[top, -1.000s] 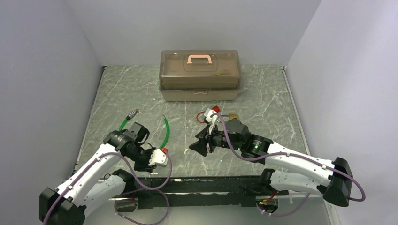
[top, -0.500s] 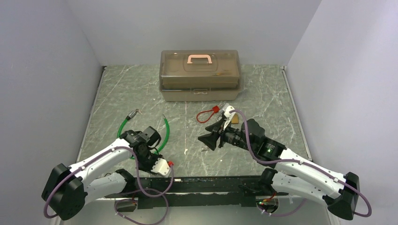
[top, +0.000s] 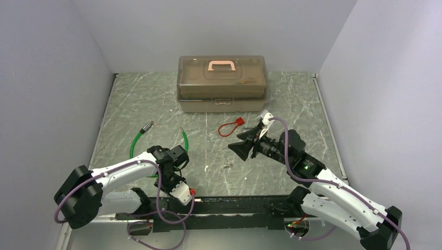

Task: Unlock with the key
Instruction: Pick up the key from the center of the board.

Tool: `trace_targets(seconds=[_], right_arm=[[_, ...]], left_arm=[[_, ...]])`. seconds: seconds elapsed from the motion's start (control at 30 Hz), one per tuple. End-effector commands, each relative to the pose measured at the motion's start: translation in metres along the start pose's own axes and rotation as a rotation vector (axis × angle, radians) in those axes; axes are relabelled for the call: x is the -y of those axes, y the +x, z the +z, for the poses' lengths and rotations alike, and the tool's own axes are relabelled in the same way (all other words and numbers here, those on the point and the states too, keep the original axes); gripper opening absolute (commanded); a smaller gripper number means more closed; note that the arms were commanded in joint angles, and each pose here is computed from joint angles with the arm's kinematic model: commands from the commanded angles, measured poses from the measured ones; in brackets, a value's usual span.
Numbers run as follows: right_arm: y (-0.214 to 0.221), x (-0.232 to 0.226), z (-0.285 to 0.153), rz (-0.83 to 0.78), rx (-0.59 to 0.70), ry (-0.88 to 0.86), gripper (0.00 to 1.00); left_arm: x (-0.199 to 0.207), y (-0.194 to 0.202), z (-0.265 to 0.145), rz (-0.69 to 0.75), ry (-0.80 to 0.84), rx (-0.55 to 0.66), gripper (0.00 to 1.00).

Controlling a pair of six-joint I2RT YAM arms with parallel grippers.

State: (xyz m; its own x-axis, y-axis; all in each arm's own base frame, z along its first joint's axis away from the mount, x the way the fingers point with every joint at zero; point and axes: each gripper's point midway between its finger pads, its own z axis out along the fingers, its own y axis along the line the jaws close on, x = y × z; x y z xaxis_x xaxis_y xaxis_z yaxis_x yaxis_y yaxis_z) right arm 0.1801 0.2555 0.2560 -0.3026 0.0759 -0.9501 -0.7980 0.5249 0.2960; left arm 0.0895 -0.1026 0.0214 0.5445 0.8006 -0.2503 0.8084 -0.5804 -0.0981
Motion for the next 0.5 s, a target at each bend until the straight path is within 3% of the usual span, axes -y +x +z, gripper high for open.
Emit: trace_targets(seconds=[0.0,0.47], right_arm=[[-0.01,-0.002,-0.005,-0.005,0.034,-0.031,0.64],[-0.02,0.006,-0.011,-0.011,0.058,0.001,0.64]], left_arm=[[-0.001,0.011,-0.002,0.081,0.01,-0.068,0.39],[-0.005,-0.009,0.018,0.131,0.034,-0.051,0.39]])
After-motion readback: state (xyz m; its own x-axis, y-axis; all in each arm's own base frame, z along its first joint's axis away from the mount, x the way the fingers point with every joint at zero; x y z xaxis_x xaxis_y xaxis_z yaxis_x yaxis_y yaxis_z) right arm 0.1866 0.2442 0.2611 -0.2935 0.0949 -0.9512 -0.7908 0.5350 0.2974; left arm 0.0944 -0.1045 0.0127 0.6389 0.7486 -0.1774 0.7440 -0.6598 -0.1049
